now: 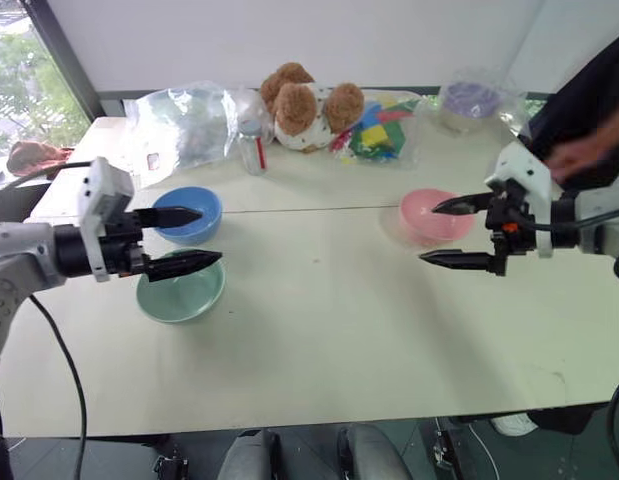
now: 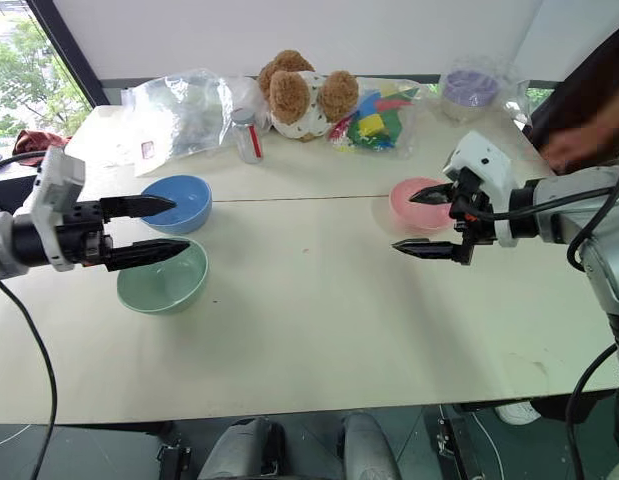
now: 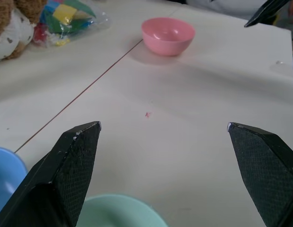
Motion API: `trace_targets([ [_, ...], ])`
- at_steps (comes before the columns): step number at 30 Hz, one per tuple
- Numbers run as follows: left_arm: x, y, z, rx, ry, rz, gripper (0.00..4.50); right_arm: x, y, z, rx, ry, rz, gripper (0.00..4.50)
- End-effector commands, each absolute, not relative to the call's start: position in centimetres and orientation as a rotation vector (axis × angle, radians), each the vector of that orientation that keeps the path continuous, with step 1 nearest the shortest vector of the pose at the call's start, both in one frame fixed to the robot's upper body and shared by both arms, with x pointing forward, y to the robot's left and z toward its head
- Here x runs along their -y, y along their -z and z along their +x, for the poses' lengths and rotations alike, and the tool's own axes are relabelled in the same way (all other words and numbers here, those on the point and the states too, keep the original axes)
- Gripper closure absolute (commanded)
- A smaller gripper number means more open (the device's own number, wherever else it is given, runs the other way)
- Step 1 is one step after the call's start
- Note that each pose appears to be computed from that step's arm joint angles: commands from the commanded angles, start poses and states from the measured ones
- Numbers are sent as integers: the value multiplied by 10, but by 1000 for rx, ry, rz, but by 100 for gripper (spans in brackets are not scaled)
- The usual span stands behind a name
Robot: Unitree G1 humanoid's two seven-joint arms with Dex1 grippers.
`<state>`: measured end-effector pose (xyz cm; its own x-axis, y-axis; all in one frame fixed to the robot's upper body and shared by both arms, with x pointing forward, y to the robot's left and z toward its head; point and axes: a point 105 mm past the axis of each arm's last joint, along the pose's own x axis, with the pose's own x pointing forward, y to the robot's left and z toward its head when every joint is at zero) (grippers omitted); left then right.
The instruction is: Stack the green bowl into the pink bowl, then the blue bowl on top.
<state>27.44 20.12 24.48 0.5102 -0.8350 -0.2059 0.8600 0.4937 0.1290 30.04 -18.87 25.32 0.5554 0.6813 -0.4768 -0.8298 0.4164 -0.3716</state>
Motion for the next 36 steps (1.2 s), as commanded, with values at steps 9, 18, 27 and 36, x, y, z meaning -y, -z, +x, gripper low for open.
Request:
trace_targets([
  [9,-204,-252,270,-83,1002,252,6,188,-260,313,-199,-952,-642,0],
  [18,-199,-249,273,-79,1015,257,6,192,-255,317,-202,-923,-624,0],
  [27,-193,-251,278,-68,1031,260,6,200,-251,321,-226,-864,-619,0],
  [36,-184,-249,285,-52,1063,267,6,210,-214,370,-345,-728,-578,0],
])
